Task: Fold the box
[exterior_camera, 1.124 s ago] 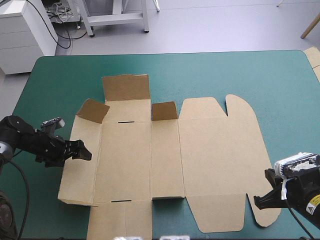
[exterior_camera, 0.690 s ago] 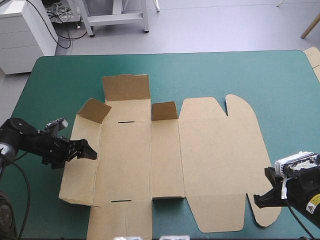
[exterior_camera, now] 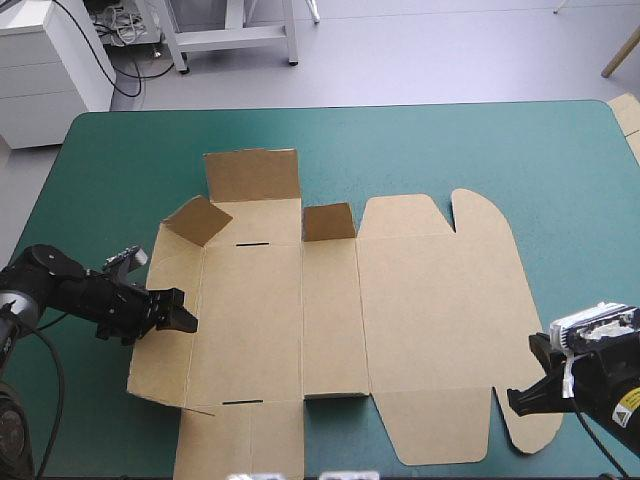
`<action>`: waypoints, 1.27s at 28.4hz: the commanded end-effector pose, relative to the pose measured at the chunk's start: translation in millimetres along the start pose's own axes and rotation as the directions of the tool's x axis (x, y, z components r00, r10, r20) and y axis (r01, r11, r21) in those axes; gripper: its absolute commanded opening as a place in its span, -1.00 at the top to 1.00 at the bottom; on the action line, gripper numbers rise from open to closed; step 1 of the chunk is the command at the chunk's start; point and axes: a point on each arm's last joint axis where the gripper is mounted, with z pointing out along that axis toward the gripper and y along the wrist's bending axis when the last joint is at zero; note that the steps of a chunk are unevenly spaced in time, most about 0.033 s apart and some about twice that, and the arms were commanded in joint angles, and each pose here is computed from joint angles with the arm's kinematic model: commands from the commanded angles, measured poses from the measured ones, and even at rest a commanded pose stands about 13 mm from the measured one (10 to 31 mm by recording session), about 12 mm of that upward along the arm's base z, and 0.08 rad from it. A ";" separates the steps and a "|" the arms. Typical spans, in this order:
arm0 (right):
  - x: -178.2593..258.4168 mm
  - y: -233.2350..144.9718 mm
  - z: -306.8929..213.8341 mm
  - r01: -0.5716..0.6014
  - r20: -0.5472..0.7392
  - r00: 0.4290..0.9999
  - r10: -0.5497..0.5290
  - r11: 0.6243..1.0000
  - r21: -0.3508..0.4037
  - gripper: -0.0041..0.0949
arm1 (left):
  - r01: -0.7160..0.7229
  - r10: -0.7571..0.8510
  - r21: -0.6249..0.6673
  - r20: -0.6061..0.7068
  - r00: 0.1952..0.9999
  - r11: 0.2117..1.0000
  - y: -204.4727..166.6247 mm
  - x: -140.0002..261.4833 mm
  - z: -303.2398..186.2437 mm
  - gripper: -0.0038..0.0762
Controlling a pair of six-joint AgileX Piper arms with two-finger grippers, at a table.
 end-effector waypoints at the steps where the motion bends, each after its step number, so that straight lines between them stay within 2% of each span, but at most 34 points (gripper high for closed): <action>1: -12.1 -0.6 -4.3 0.008 0.084 0.996 -0.008 1.000 0.007 0.92 | -0.014 0.015 0.072 -0.014 1.000 0.997 -13.6 2.3 -7.3 0.63; 2: -12.1 -0.6 -4.3 0.008 0.084 0.996 -0.008 1.000 0.007 0.92 | -0.019 0.020 0.072 -0.014 1.000 0.997 -13.5 2.3 -7.2 0.92; 16: -12.1 -0.6 -4.3 0.008 0.084 0.996 -0.008 1.000 0.007 0.92 | -0.033 0.034 0.050 -0.019 0.999 0.998 -14.4 0.9 -9.1 0.92; 20: -12.1 -0.2 -4.3 0.001 0.084 0.996 -0.002 1.000 0.002 0.92 | -0.154 0.150 -0.070 -0.061 0.987 0.986 -22.9 -5.0 -14.1 0.92; 23: -12.1 -0.1 -4.3 -0.002 0.084 0.996 0.002 1.000 0.000 0.92 | -0.285 0.278 -0.150 -0.069 0.958 0.947 -41.8 -15.8 -22.9 0.92; 26: -12.1 -0.1 -4.3 -0.002 0.084 0.996 0.002 1.000 0.000 0.92 | -0.411 0.411 -0.222 -0.049 0.910 0.884 -68.4 -31.2 -35.9 0.92; 29: -12.1 -0.1 -4.3 -0.002 0.084 0.996 0.002 1.000 0.000 0.92 | -0.532 0.544 -0.319 -0.057 0.837 0.785 -96.8 -48.6 -47.8 0.92; 31: -12.1 -0.3 -4.3 -0.001 0.084 0.996 0.001 1.000 0.002 0.92 | -0.612 0.634 -0.400 -0.093 0.768 0.682 -114.7 -58.5 -54.5 0.92; 36: -12.1 -0.5 -4.3 0.001 0.084 0.996 -0.001 1.000 0.005 0.92 | -0.738 0.787 -0.569 -0.236 0.570 0.364 -161.0 -81.0 -59.3 0.92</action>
